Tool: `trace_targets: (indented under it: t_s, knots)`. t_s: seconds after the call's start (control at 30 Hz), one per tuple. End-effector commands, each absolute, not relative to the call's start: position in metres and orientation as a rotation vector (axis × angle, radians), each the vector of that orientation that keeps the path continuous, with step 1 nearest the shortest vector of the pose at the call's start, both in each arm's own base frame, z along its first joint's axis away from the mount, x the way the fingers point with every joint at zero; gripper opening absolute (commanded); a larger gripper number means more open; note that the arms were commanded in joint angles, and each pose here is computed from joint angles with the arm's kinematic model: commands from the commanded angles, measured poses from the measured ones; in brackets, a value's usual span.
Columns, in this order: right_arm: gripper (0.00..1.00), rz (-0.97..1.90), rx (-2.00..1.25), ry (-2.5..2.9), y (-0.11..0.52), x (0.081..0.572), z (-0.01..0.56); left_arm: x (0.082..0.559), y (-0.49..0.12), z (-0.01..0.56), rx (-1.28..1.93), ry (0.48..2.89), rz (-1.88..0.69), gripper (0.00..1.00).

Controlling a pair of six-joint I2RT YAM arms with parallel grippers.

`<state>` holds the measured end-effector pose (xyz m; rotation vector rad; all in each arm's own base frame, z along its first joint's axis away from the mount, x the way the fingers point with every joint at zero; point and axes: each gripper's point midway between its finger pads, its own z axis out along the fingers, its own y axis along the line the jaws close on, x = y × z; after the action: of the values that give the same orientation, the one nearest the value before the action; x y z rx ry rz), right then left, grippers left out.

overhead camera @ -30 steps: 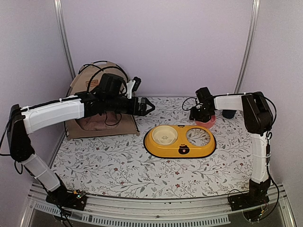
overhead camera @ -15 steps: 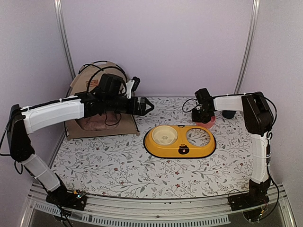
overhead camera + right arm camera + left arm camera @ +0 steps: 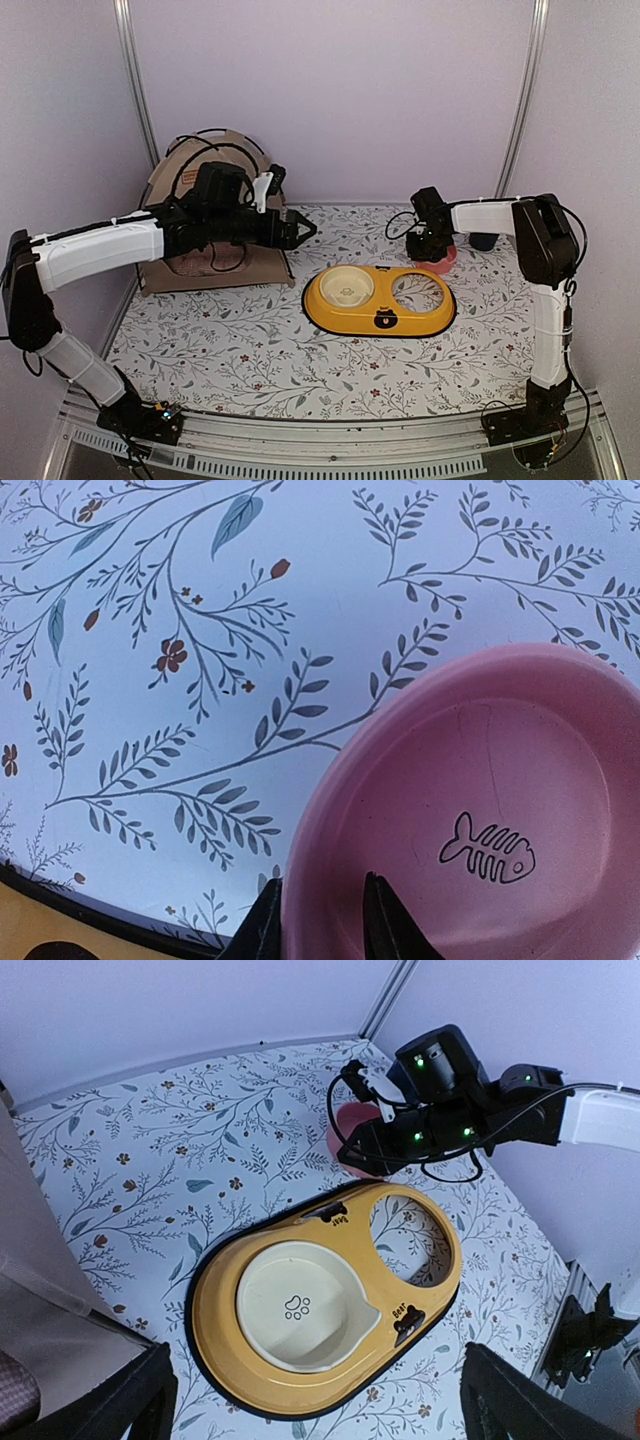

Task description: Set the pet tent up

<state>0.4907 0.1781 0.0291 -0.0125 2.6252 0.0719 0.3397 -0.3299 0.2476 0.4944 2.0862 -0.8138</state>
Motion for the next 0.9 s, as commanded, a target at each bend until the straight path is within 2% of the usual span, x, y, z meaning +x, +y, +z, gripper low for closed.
trace_targets:
  t_s: [0.0,0.5,0.87]
  knots:
    - [0.27,0.070,-0.049,2.642,0.182,0.480,0.043,0.343,-0.322,0.259,0.487,2.031,-0.816,0.99]
    - [0.27,0.031,-0.122,2.640,0.178,0.478,0.050,0.338,-0.314,0.256,0.453,2.026,-0.827,0.99]
    - [0.22,-0.010,-0.137,2.625,0.181,0.498,0.043,0.338,-0.317,0.256,0.452,2.020,-0.846,0.99]
